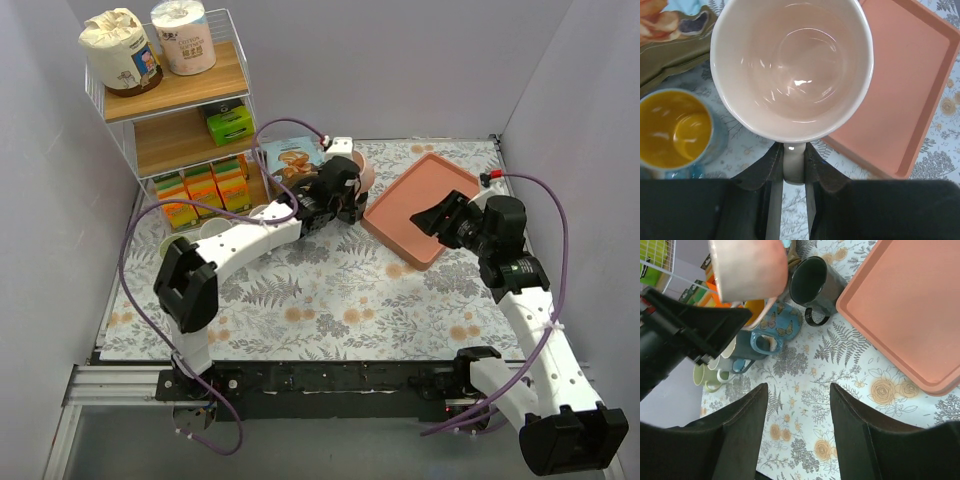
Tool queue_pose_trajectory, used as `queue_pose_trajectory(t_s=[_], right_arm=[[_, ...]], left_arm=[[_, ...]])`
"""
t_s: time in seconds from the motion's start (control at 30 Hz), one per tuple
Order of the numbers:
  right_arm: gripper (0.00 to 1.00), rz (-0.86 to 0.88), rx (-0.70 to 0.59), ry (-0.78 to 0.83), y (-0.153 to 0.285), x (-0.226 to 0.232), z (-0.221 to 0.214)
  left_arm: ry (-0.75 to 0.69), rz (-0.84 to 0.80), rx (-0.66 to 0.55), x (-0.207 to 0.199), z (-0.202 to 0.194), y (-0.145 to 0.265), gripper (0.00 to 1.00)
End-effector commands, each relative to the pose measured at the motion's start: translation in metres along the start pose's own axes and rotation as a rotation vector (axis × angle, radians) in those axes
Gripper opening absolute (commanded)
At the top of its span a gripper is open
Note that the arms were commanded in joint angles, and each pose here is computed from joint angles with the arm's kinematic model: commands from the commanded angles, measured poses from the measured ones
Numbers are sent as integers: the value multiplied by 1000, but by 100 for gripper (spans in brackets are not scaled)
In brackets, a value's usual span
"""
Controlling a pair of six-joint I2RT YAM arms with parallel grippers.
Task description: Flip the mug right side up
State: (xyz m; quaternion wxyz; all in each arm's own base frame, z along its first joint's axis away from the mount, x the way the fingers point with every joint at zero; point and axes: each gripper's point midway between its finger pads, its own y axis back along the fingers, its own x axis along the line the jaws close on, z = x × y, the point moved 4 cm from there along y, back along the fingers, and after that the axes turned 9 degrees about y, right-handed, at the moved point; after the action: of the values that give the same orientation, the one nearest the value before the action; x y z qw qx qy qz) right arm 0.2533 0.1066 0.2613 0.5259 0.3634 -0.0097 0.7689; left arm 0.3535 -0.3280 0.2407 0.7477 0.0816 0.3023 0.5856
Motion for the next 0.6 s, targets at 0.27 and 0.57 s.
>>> queue_pose_trajectory(t_s=[0.27,0.57], right_arm=[[60,-78,-103,53,33,2,17],[59,-119,-78,42,48,-3,5]], left_arm=[[40,-212,-156,-80,38,-67,0],[46,-70,-214,-71,24,-119,0]])
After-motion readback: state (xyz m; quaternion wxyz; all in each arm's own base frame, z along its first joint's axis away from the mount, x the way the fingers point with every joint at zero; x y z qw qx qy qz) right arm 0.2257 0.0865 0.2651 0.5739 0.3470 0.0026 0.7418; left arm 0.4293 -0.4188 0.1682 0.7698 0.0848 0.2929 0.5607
